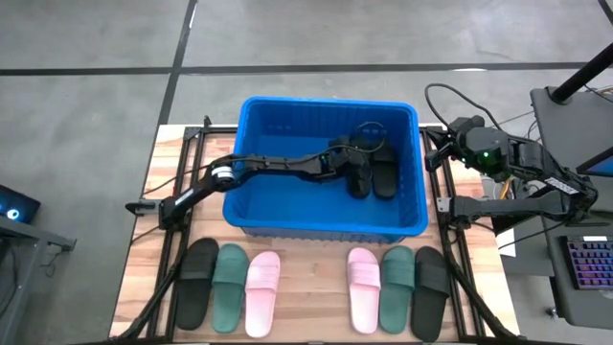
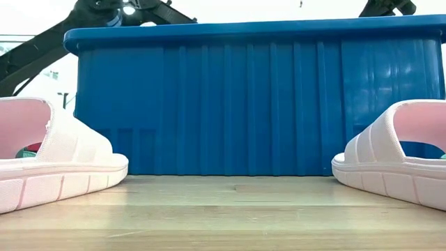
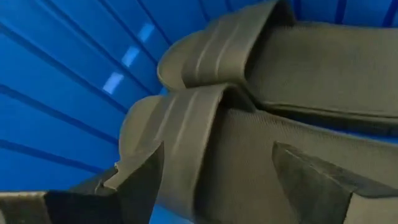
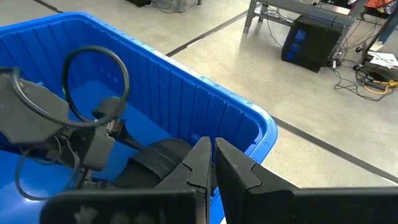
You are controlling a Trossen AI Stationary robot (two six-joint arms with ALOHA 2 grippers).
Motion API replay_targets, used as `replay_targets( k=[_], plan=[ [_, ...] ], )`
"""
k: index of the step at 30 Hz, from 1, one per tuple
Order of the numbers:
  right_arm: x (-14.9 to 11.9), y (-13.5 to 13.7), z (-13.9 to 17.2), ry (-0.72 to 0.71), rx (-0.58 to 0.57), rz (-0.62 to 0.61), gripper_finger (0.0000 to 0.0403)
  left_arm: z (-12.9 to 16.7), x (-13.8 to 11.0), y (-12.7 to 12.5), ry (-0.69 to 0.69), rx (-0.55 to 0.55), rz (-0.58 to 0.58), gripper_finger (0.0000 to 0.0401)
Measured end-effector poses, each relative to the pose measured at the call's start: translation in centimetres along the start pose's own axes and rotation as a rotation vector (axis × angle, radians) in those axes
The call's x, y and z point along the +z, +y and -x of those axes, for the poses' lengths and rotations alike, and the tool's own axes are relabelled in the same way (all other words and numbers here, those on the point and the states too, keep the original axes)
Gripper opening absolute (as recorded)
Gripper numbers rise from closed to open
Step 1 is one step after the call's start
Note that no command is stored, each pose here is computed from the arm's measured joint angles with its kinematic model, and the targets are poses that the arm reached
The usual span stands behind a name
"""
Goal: Pick and place slides into bin
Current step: Put the right pink slide into the blue bin
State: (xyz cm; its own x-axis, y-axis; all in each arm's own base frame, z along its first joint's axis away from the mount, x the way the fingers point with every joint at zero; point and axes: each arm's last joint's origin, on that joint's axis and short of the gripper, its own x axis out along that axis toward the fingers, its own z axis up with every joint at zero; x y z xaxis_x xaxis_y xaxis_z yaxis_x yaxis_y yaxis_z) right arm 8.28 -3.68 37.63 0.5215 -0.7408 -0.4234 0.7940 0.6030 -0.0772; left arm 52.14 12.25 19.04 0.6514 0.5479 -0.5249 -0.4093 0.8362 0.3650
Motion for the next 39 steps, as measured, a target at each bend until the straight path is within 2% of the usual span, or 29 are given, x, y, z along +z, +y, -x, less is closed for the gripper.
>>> replay_targets(
  k=[10, 20, 27, 34, 39],
  plan=[
    [0.0, 0.0, 0.0, -0.002, 0.000, -0.011, 0.0013, 4.9, 4.1, 2.5, -0.117, 0.024, 0.057, 0.0283],
    [0.0, 0.0, 0.0, 0.000, 0.005, -0.035, 0.0013, 13.1, 9.0, 5.5, -0.306, -0.009, 0.163, 0.0263],
    [0.0, 0.0, 0.0, 0.000, 0.005, 0.028, 0.0013, 18.4, 10.8, 7.0, -0.419, -0.133, 0.273, 0.0244],
    [0.0, 0.1, 0.0, 0.009, 0.042, 0.065, 0.0013, 22.9, 12.0, 7.8, -0.509, -0.318, 0.434, 0.0228],
    [-0.1, 0.3, 0.0, 0.024, 0.106, 0.076, 0.0013, 25.0, 12.5, 7.3, -0.542, -0.466, 0.452, 0.0212]
  ],
)
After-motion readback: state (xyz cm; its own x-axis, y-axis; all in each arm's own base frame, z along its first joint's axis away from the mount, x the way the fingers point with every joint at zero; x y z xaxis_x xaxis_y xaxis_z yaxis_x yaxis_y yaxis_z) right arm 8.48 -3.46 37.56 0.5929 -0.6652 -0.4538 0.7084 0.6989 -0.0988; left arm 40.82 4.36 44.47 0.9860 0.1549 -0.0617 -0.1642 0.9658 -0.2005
